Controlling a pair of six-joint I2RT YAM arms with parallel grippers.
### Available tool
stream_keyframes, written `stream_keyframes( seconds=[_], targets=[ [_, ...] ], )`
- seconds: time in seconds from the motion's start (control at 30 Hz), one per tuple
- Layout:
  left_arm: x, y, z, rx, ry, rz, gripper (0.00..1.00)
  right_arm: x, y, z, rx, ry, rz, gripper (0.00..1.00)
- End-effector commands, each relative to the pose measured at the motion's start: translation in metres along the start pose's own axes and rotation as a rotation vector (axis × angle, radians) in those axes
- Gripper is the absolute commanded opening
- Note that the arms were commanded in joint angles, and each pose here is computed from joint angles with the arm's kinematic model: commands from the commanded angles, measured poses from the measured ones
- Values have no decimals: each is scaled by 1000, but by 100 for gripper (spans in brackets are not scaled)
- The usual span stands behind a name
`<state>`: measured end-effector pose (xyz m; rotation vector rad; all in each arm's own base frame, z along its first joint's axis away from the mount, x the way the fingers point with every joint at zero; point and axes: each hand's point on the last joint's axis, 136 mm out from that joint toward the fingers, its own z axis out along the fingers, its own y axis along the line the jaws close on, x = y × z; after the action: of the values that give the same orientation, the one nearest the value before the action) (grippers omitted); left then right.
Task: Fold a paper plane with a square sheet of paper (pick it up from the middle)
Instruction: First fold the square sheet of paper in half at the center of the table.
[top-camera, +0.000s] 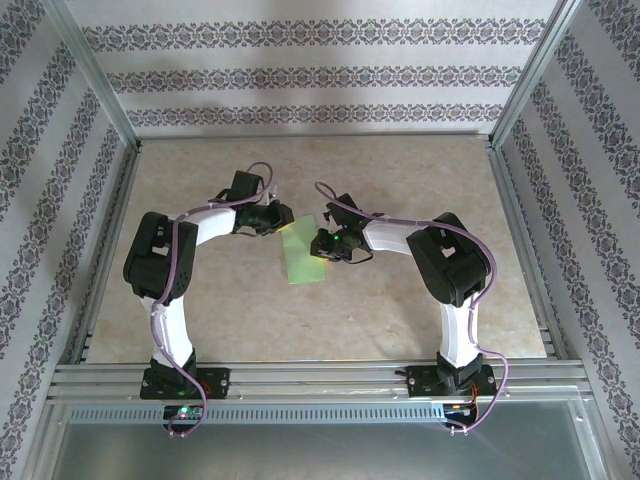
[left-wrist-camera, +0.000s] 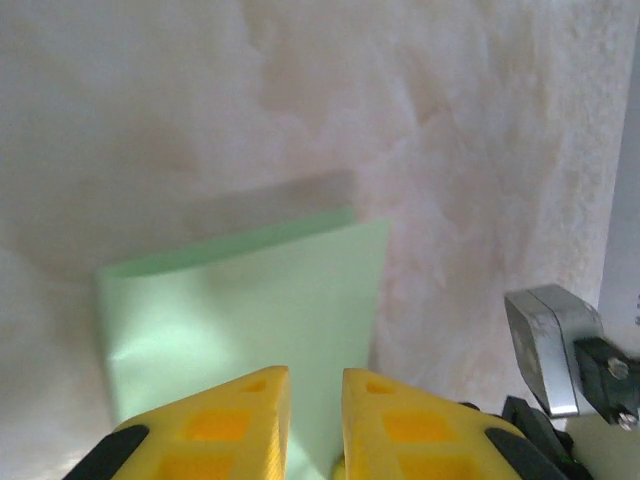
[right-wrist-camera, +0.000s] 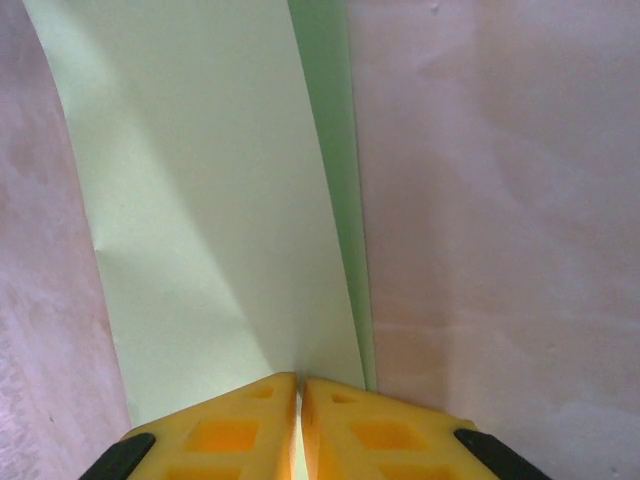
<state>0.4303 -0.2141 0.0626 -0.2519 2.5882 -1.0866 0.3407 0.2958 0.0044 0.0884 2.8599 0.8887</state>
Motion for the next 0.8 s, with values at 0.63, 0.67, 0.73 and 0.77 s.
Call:
stream_keyframes(
  seconds=[0.63, 0.67, 0.73, 0.77],
  targets=[
    [-28, 101, 7, -230, -23, -100, 21, 81, -129, 3, 437, 257, 103, 20],
    [-31, 102, 3, -227, -29, -108, 21, 81, -130, 2, 438, 260, 99, 20],
    [-38, 99, -7, -214, -47, -110, 22, 80, -130, -2, 438, 267, 86, 20],
    [-41, 94, -13, -208, -53, -100, 22, 79, -129, -5, 438, 270, 74, 20]
  ],
)
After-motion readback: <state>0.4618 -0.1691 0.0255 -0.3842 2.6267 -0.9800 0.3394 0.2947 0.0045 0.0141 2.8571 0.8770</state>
